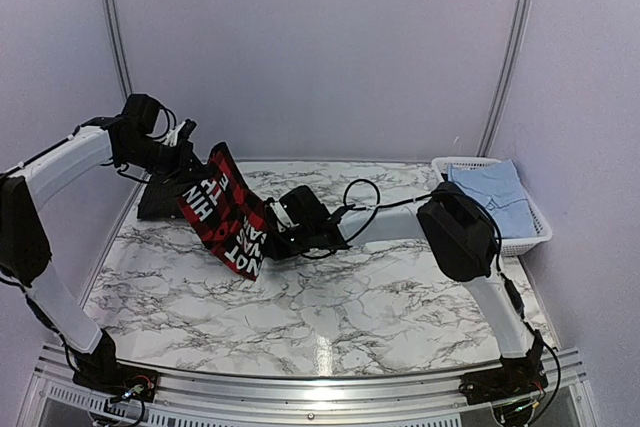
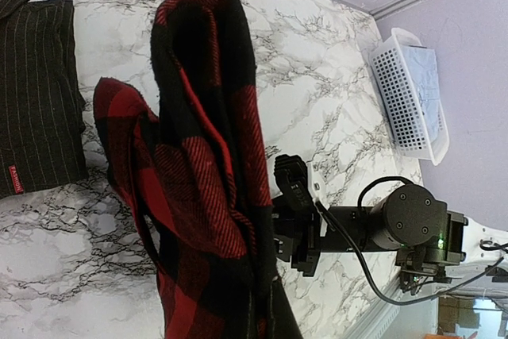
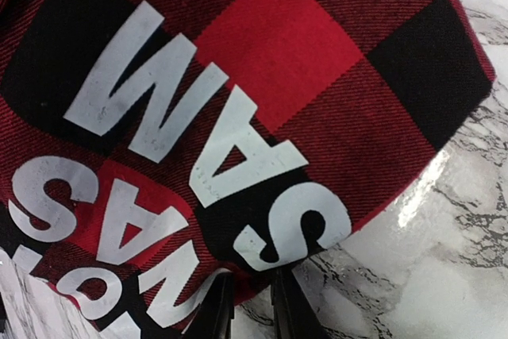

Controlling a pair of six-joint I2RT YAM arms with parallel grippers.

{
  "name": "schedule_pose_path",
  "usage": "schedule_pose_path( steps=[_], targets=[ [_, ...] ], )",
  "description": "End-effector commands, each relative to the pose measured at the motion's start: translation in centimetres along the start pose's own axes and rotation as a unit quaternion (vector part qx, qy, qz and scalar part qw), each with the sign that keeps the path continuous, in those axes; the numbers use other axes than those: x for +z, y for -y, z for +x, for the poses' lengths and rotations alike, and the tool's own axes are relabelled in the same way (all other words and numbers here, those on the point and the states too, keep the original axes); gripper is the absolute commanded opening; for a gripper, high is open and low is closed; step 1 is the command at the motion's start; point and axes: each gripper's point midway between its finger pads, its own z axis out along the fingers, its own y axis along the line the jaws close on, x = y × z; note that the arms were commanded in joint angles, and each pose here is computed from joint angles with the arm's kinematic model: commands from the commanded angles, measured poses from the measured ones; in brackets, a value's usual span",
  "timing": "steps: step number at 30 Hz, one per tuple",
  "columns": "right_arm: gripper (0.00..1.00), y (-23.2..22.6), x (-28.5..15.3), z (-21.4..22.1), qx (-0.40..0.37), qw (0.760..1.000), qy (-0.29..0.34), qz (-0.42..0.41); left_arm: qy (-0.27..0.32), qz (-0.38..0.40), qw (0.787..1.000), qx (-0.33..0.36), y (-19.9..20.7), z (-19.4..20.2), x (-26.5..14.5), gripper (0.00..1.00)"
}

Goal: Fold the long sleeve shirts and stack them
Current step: Turn over the square-folded shirt at the center of the board.

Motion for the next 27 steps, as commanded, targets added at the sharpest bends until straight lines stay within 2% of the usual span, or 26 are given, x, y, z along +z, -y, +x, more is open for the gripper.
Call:
schedule_pose_path(
  steps=[1,9,18,23,27],
  targets=[
    [0.19,1.6,0.3,2.5,0.019,0.999,-0.038,0.015,0.017,0.016,1.000,0.016,1.3,-1.0,-1.2,0.00],
    [0.25,1.5,-6.1,-0.3,0.004,1.000,-0.001,0.030,0.015,0.007,1.000,0.005,-1.6,-1.7,-0.9,0.00],
    [0.27,4.4,-11.6,-1.0,0.014,0.997,0.027,0.078,-0.005,0.011,1.000,-0.009,-4.0,-1.5,-1.2,0.00],
    [0.27,5.5,-13.5,-1.5,0.009,0.994,0.033,0.099,0.000,0.033,0.999,-0.008,-1.8,-2.9,-1.5,0.00],
    [0.27,5.9,-16.2,-3.0,0.007,0.992,0.055,0.114,-0.020,0.034,0.999,-0.002,2.3,-3.0,1.3,0.00]
  ],
)
